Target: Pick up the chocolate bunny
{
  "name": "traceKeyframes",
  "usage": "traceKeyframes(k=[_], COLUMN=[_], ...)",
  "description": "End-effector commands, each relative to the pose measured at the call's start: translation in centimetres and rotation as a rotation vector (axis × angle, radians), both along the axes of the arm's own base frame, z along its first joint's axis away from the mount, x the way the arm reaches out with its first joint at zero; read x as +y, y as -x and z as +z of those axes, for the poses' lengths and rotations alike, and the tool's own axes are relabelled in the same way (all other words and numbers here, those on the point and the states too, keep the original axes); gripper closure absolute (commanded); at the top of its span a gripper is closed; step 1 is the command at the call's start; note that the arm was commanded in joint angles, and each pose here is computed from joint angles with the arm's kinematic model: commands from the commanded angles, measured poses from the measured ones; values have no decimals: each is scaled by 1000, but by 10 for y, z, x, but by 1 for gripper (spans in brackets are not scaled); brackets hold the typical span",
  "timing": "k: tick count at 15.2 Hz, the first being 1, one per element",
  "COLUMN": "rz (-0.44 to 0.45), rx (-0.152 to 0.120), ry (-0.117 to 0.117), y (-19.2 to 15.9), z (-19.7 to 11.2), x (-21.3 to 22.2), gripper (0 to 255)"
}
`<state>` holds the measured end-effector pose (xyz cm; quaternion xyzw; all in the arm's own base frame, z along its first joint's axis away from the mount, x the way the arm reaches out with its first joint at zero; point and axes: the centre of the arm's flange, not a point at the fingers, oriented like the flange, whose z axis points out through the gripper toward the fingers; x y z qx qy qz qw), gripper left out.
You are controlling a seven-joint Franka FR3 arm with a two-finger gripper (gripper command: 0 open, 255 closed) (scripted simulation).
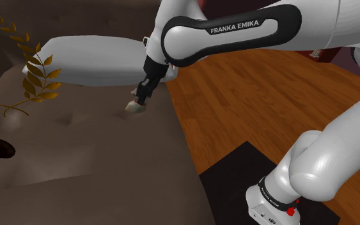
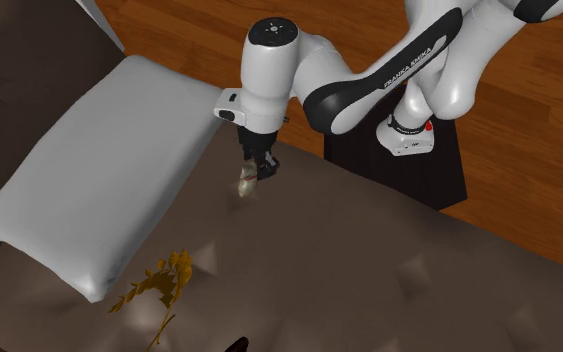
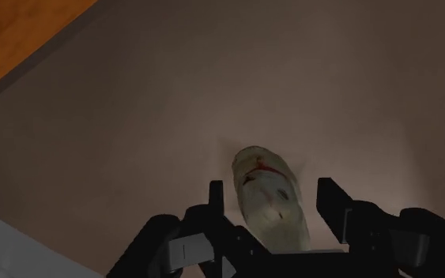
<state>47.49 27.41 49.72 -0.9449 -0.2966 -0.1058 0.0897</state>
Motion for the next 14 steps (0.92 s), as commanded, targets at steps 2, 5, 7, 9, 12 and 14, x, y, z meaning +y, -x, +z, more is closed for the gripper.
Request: traceKeyframes(k=[2,5,7,9,12,14], rz=[0,0,0,0,0,0], rx=[0,0,0,0,0,0], ry=[0,0,0,0,0,0], y=[0,0,0,0,0,0], z=[-1,0,0,-1,15,26], x=[0,0,0,0,0,0], gripper=[255,255,255,255,255,255])
